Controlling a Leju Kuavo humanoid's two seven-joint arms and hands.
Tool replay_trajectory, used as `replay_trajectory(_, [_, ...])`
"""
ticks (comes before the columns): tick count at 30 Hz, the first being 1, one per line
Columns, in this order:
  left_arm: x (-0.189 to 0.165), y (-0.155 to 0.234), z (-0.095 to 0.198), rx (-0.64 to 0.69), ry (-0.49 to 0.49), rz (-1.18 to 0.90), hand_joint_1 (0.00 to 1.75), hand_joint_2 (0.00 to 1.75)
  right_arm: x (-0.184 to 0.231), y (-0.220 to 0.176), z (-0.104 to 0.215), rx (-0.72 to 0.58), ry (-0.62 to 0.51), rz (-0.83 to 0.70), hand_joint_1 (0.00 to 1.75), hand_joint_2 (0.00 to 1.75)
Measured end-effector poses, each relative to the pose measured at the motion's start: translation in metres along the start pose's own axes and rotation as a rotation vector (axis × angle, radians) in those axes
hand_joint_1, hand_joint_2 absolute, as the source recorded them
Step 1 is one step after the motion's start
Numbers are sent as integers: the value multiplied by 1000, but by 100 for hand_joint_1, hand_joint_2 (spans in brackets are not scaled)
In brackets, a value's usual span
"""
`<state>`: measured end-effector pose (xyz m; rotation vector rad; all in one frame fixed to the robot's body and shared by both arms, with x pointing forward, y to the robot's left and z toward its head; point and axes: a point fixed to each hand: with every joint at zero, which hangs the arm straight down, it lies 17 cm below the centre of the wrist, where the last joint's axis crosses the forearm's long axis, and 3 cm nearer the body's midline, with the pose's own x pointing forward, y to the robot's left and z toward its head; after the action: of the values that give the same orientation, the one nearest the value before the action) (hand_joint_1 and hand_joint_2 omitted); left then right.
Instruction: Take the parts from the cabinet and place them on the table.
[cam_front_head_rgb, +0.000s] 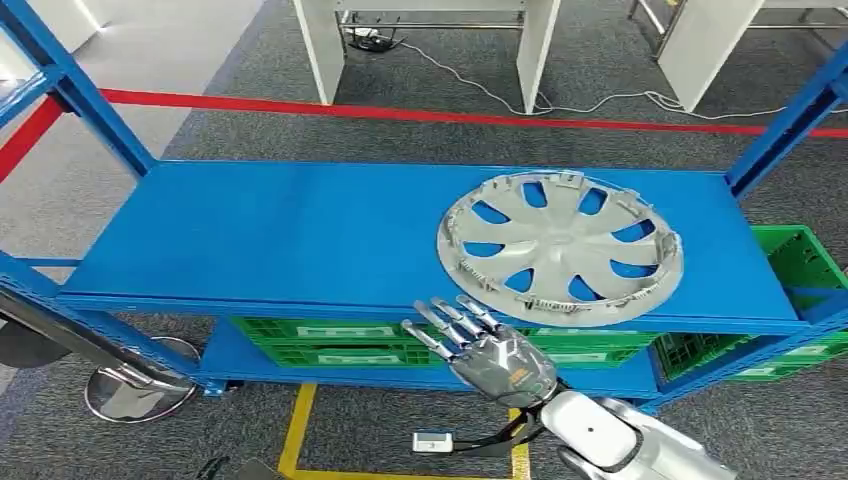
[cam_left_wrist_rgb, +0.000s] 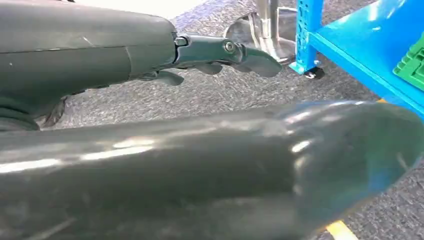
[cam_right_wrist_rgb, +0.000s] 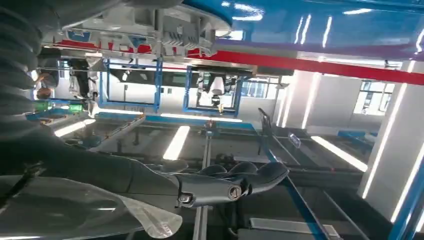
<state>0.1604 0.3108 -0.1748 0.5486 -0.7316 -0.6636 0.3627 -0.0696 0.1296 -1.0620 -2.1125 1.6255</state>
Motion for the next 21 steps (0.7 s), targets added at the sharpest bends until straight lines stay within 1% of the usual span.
replay_trajectory(11, [0,6,-2,14,2,13,0,0,1,0,-1,-1,-1,-3,0,175])
replay_trajectory(16, [8,11,-6,21,-30,2,0,0,4,0,-2,1,-8,-33,0,175])
replay_trajectory(21, [27,14,-12,12,-101,-11,0,0,4,-2,-15,14,-15,-50,0,175])
